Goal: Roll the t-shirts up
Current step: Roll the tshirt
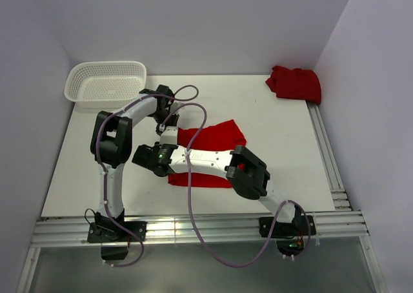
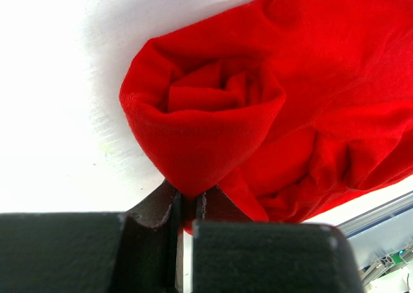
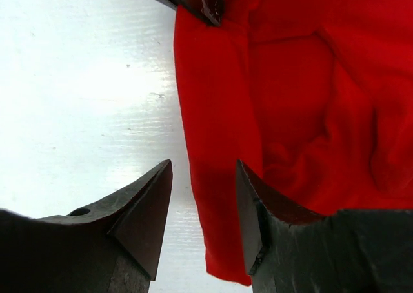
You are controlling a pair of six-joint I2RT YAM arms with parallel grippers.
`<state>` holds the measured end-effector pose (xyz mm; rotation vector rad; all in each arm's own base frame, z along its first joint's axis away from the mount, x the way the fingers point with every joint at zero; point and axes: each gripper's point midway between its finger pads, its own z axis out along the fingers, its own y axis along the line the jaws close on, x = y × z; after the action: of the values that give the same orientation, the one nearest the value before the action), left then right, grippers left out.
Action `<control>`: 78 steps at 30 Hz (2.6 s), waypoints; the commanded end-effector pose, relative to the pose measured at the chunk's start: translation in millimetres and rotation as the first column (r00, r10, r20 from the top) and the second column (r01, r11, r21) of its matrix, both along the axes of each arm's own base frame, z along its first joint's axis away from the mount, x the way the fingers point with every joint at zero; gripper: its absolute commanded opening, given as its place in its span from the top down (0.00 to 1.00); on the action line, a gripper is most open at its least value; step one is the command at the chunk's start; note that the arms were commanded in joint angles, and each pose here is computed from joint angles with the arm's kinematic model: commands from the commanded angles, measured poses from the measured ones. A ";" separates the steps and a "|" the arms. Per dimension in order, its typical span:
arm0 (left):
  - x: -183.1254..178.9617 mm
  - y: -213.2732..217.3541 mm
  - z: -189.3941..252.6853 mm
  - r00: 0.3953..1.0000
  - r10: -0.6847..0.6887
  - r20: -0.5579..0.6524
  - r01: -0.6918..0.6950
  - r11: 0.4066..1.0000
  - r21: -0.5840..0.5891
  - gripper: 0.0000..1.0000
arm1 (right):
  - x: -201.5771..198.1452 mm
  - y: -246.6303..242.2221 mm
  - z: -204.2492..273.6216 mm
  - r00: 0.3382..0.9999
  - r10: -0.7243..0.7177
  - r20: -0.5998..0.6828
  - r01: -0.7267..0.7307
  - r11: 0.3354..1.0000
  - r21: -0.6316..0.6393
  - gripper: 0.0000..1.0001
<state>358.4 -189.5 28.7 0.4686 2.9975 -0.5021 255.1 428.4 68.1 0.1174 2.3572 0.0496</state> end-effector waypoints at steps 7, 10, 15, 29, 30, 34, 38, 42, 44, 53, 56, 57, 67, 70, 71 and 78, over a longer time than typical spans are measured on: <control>0.0 7.1 -17.3 1.000 -0.017 -0.011 0.018 0.997 0.081 1.00 | -2.9 -3.7 -16.8 1.000 -0.002 0.006 0.003 0.997 -0.077 0.49; 0.7 6.1 -17.6 1.000 -0.020 -0.010 0.021 0.997 0.076 0.96 | -10.1 -9.1 -27.6 1.000 -0.011 -0.017 0.010 0.995 -0.098 0.48; 2.6 5.0 -19.6 1.000 -0.024 -0.010 0.024 0.997 0.073 0.89 | -22.1 -14.9 -49.2 0.998 -0.014 -0.060 0.007 0.993 -0.121 0.48; 22.4 -13.2 25.2 0.999 -0.044 0.030 0.047 0.994 -0.100 0.36 | -28.5 -19.1 -71.7 0.993 -0.006 -0.116 -0.003 0.997 -0.077 0.69; 28.2 -19.4 37.7 0.998 -0.047 0.048 0.053 0.988 -0.148 0.35 | -28.4 -15.9 -64.1 0.993 0.007 -0.121 -0.012 0.999 -0.040 0.81; 37.3 -20.8 73.2 0.994 -0.066 0.092 0.087 0.962 -0.258 0.31 | -22.2 9.0 -47.2 0.990 0.075 -0.118 -0.047 0.974 0.222 0.86; 40.1 -10.8 100.2 0.988 -0.065 0.137 0.109 0.934 -0.339 0.31 | -20.5 -0.5 -49.0 0.982 0.124 -0.146 -0.048 0.898 0.438 0.87; 32.9 1.1 102.8 0.990 -0.057 0.129 0.105 0.908 -0.405 0.31 | -16.9 2.9 -32.8 0.976 0.169 -0.140 -0.039 0.761 0.647 0.87; 23.3 7.1 94.2 0.991 -0.059 0.117 0.102 0.906 -0.411 0.31 | -19.6 4.4 -30.3 0.971 0.193 -0.140 -0.031 0.683 0.730 0.87; -2.0 4.4 37.9 0.995 -0.066 0.081 0.096 0.885 -0.456 0.31 | -19.6 -6.1 -37.5 0.967 0.206 -0.150 0.024 0.511 0.860 0.87; -1.5 -1.6 25.3 0.996 -0.054 0.065 0.079 0.871 -0.486 0.31 | -22.5 -9.6 -41.8 0.966 0.204 -0.162 0.039 0.502 0.864 0.87; -1.2 -2.5 22.0 0.997 -0.049 0.058 0.072 0.871 -0.486 0.31 | -22.6 -11.0 -42.7 0.966 0.201 -0.164 0.043 0.499 0.866 0.87; 12.5 -12.9 -0.1 0.999 0.047 0.019 -0.037 0.929 -0.368 0.53 | -23.6 -21.6 -52.2 0.966 0.170 -0.194 0.071 0.547 0.834 0.76; 12.0 -12.8 -5.2 0.998 0.053 0.029 -0.042 0.955 -0.294 0.65 | -21.0 -28.5 -55.2 0.970 0.138 -0.199 0.073 0.617 0.784 0.68; 12.1 -9.7 -8.0 0.998 0.053 0.040 -0.040 0.966 -0.257 0.66 | -15.8 -32.1 -50.6 0.977 0.107 -0.183 0.074 0.638 0.767 0.63; 7.5 -1.0 -11.0 0.998 0.010 0.066 -0.003 0.994 -0.107 0.69 | -9.2 -53.3 -34.5 0.985 -0.030 -0.170 0.106 0.882 0.458 0.44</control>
<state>349.4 -207.3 28.4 0.4219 2.8933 -0.8887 248.4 412.7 40.1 0.5227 2.3886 1.0035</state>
